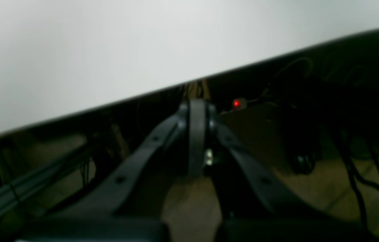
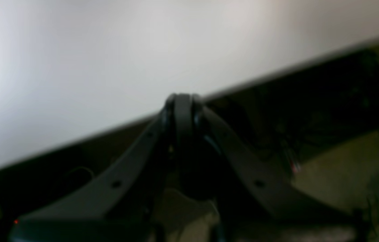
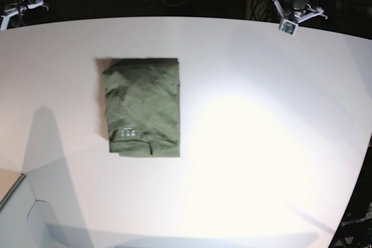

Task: Layout the t-shirt on the table in an organized manner, then fold the t-shirt properly

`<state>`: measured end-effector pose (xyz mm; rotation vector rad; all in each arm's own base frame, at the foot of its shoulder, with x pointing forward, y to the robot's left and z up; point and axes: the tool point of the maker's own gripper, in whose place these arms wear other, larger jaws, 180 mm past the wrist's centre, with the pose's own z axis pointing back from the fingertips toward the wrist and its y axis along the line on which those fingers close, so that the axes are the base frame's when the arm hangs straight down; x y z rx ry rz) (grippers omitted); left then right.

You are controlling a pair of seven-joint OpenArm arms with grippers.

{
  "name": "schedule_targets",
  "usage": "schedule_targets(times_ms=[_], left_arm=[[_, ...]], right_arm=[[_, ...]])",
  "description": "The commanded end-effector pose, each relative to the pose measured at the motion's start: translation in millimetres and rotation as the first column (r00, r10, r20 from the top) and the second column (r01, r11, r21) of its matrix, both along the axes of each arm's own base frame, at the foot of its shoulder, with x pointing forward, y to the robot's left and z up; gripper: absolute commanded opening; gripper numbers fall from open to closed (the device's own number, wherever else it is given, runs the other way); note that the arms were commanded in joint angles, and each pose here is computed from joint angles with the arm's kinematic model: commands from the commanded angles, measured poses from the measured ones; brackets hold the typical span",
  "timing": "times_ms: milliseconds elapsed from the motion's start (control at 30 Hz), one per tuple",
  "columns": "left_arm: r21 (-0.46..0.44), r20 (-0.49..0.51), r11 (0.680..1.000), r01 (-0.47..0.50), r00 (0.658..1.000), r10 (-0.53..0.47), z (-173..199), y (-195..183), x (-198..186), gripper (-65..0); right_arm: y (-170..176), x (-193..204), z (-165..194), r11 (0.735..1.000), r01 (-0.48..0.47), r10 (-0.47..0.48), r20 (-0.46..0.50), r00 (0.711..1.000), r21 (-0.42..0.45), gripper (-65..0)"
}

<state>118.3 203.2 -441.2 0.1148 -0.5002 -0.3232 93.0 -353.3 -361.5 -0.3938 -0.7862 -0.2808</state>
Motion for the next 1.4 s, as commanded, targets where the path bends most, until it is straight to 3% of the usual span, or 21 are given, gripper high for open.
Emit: schedule_targets(times_ms=[0,200,300,433,533,667,800,900,967,1000,1133,1267,1367], left_arm=[[-0.016,0.0,1.0,-0.007,1.0,0.007,-3.3,-2.2,-3.1,-65.0],[-0.168,-0.155,0.982,-0.084,0.986,0.058,-58.2,-11.3,-46.6,-65.0],[-0.245,-0.208,0.958,-0.146,0.973,0.095,-76.0,-15.9,-63.5,-65.0],[-0.277,-0.286,0.941,-0.196,0.951,0.114,-101.7,-11.2,-78.2,-65.0],[-0.327,-0.263,0.917,-0.228,0.954,0.143,-116.2,-14.3,-79.7,-65.0],[-0.41,-0.248,0.868,-0.279,0.95,0.188,-140.5,-24.6,-80.7,-65.0],[-0.466,-0.347,0.793,-0.394,0.905,0.246,-174.6,-35.1,-92.5,-65.0],[-0.504,-0.331,0.749,-0.43,0.897,0.292,-181.6,-39.6,-89.3,-65.0],[-0.528,-0.313,0.728,-0.438,0.897,0.312,-182.8,-46.2,-83.7,-65.0],[-0.516,-0.313,0.735,-0.44,0.895,0.317,-185.3,-46.2,-81.3,-65.0],[-0.319,-0.296,0.832,-0.454,0.881,0.368,-201.6,-17.0,-84.6,-65.0],[-0.299,-0.272,0.856,-0.421,0.898,0.347,-203.1,-18.5,-65.2,-65.0],[-0.139,-0.302,0.875,-0.464,0.861,0.408,-211.6,1.7,-73.4,-65.0]], right_arm=[[-4.7,-0.7,11.4,1.0,-0.002,0.003,0.038,0.999,-0.023,-65.0],[-3.8,-49.9,-38.9,0.992,0.085,-0.078,-0.07,0.994,0.094,-65.0],[-3.5,-66.8,-64.4,0.983,0.113,-0.105,-0.064,0.992,0.147,-65.0],[5.7,-88.7,-104.9,0.966,0.146,-0.132,-0.079,0.988,0.215,-65.0],[15.6,-95.2,-134.7,0.95,0.162,-0.14,-0.099,0.985,0.268,-65.0],[41.2,-100.1,-177.4,0.919,0.172,-0.136,-0.125,0.983,0.354,-65.0],[74.3,-102.4,-211.7,0.874,0.179,-0.146,-0.107,0.983,0.451,-65.0],[101.6,-102.2,-228.0,0.838,0.143,-0.117,-0.082,0.99,0.527,-65.0],[112.7,-106.1,-240.4,0.848,0.143,-0.099,-0.112,0.989,0.511,-65.0],[118.1,-110.5,-246.3,0.857,0.144,-0.087,-0.136,0.987,0.494,-65.0],[128.5,-122.8,-260.1,0.919,0.095,-0.01,-0.22,0.976,0.383,-65.0],[131.4,-128.8,-268.0,0.956,0.06,0.031,-0.302,0.953,0.287,-65.0],[125.8,-136.0,-275.4,0.985,0.045,0.032,-0.425,0.905,0.169,-65.0]])
